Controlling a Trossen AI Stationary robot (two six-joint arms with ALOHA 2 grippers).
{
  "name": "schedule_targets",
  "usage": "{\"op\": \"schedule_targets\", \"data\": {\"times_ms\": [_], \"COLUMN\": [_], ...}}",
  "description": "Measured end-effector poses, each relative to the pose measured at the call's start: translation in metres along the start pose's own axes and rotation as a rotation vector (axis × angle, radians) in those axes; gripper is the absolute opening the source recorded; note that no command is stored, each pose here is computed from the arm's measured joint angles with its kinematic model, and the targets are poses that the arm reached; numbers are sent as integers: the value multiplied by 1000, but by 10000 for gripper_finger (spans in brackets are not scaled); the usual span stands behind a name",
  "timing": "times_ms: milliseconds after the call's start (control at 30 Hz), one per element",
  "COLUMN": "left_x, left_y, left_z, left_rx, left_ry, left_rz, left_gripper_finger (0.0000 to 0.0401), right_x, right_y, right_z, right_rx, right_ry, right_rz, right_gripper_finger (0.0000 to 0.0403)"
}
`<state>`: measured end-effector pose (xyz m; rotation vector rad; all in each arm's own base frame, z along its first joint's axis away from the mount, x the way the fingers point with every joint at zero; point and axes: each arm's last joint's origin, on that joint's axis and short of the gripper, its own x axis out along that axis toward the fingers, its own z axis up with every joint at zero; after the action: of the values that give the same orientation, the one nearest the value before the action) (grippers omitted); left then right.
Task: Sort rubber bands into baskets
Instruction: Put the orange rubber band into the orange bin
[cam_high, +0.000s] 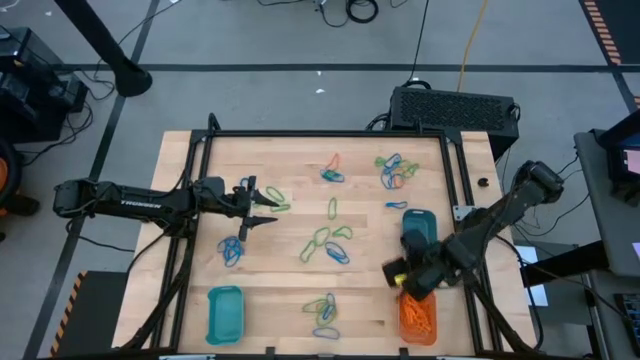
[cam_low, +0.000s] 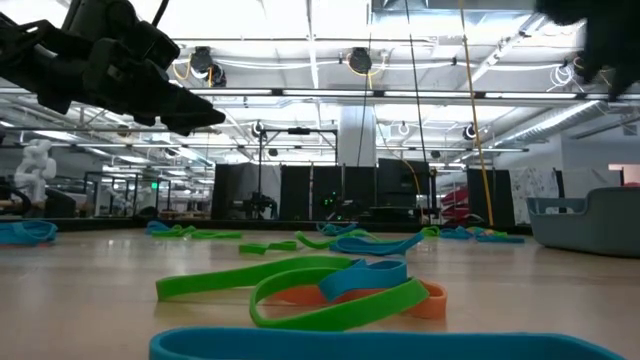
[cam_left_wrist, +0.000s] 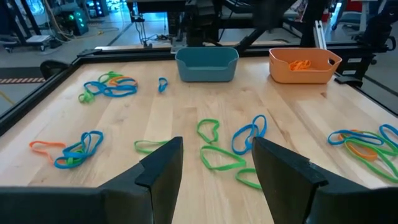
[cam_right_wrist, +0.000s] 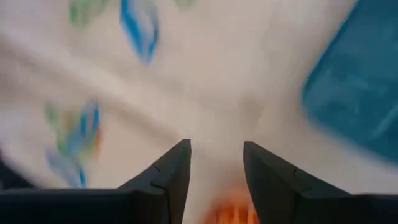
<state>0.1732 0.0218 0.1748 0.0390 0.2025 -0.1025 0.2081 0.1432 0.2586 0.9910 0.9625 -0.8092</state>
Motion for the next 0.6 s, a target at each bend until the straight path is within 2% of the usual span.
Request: {"op": "schedule_targets", "data": {"times_ms": [67, 133, 300, 433, 600], "left_x": [0, 0, 0, 0, 1], "left_y": [0, 0, 0, 0, 0], "left_z": [0, 1, 3, 3, 0], "left_rx": [1, 7, 15, 12, 3], "left_ry": [-3, -11, -28, -28, -6], "left_rz": [0, -1, -1, -1, -6], "left_gripper_finger": [200, 200, 200, 200, 200], "right_x": [4, 10, 34, 47, 59], "right_y": [3, 6, 15, 17, 24], "right_z": [18, 39, 103, 153, 197], "right_rx": [33, 14, 5, 47, 32], "right_ry": [-47, -71, -190, -327, -474], "right_rz": [-10, -33, -47, -19, 53], "right_gripper_finger": [134, 131, 123, 115, 105]}}
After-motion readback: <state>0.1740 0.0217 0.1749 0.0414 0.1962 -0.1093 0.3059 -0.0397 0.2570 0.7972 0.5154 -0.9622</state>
